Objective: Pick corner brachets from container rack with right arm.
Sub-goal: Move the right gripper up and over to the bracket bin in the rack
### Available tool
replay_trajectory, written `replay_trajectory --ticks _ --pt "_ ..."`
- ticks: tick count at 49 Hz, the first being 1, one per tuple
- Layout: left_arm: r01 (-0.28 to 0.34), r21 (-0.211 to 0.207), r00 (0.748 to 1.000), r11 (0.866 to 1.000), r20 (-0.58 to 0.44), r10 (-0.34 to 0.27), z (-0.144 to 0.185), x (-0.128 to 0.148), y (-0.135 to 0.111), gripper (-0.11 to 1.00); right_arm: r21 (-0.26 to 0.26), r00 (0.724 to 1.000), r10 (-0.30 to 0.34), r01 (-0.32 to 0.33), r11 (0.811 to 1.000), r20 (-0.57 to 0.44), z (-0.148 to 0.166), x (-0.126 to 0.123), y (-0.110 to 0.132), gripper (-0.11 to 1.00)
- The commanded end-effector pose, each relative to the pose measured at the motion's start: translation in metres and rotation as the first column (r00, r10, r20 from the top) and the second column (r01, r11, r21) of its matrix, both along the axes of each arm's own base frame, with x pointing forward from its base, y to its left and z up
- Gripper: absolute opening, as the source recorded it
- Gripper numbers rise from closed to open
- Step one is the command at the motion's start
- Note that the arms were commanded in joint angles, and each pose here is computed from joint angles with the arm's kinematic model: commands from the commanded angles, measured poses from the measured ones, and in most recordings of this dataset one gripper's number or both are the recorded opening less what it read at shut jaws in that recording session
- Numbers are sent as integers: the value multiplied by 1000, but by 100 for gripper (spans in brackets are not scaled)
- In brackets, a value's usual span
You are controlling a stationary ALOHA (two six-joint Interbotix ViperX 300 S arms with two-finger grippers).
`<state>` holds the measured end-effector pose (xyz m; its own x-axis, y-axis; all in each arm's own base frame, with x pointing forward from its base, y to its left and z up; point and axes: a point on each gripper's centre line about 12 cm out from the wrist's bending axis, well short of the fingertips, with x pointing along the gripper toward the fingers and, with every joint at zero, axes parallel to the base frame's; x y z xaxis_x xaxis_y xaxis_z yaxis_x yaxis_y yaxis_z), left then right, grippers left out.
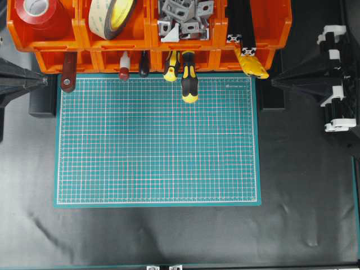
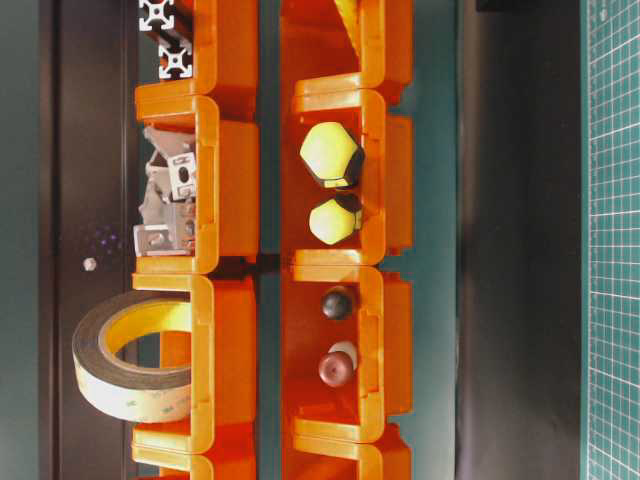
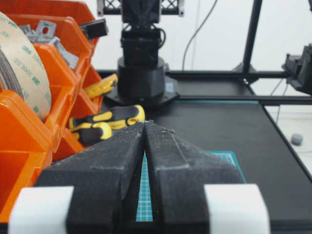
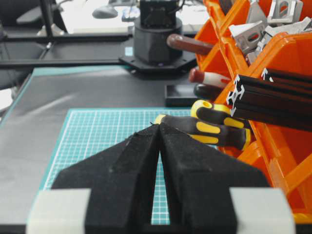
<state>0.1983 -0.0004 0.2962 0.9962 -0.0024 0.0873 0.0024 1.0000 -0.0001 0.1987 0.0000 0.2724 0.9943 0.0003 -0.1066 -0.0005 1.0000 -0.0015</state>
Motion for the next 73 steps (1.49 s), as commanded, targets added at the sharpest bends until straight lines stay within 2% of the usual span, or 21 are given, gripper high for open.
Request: replay_trajectory --ticks 1,4,8,15,24,32,36,42,49,56,64,73 --pt "0 9 1000 1000 -12 0 7 4 1 6 12 1000 -5 5 1000 23 6 1 -1 1" --pt "-1 -5 1000 1000 -31 1 15 5 1 5 24 1000 -6 6 1000 31 11 0 -1 3" --pt "-3 -9 998 1000 -60 2 28 5 1 1 60 999 -12 9 998 37 22 -1 -1 -1" --pt "-10 -7 994 1000 -113 9 45 2 2 1 91 1000 -14 15 996 -11 41 -2 -1 -1" --pt "-13 -10 989 1000 -150 11 55 -4 2 1 74 992 -16 25 997 -123 84 0 -1 -1" --pt "-14 -13 987 1000 -157 12 58 -6 2 1 24 959 -63 72 997 -275 129 9 -10 -1" --pt "-14 -15 987 1000 -160 12 57 -6 2 1 0 935 -95 101 995 -342 149 16 -15 -1" --pt "-15 -18 987 1000 -163 12 57 -6 2 1 -40 881 -161 160 986 -445 175 31 -28 -1" --pt "-16 -33 986 999 -165 10 57 -5 2 1 -109 794 -261 241 964 -549 194 47 -50 -1" --pt "-16 -41 985 999 -174 9 56 -6 2 1 -172 717 -331 288 942 -613 200 65 -73 -1" --pt "-16 -41 986 999 -166 9 58 -7 2 1 -197 678 -357 304 932 -642 192 93 -93 -1" --pt "-16 -41 987 999 -163 9 59 -9 2 1 -199 628 -365 321 926 -688 179 121 -110 0"
